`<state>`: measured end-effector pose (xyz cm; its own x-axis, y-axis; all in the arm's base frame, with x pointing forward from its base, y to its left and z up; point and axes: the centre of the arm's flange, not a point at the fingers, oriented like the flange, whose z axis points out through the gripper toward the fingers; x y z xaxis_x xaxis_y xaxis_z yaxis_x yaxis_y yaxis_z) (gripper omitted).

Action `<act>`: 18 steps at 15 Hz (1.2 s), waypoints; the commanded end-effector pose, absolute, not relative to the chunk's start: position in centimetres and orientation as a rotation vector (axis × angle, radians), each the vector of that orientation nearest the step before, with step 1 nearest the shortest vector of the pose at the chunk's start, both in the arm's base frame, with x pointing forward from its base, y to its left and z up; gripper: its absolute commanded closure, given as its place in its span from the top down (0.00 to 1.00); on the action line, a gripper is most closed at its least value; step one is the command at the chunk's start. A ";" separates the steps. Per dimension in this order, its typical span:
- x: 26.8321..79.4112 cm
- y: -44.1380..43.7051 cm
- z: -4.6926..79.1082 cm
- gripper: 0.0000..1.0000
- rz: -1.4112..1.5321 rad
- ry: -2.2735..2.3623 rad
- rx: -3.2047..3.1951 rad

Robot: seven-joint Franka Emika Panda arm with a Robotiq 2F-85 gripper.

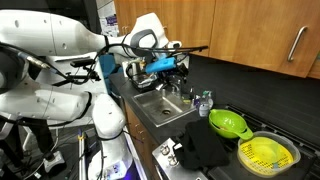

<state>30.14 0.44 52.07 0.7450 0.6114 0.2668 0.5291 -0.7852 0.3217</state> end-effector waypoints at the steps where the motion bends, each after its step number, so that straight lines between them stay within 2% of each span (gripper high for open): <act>1: 30.1 0.5 52.1 1.00 0.532 0.904 2.719; 10: 30.3 0.1 48.9 1.00 0.518 0.907 2.812; 18: 33.0 7.8 50.7 1.00 0.611 1.432 2.613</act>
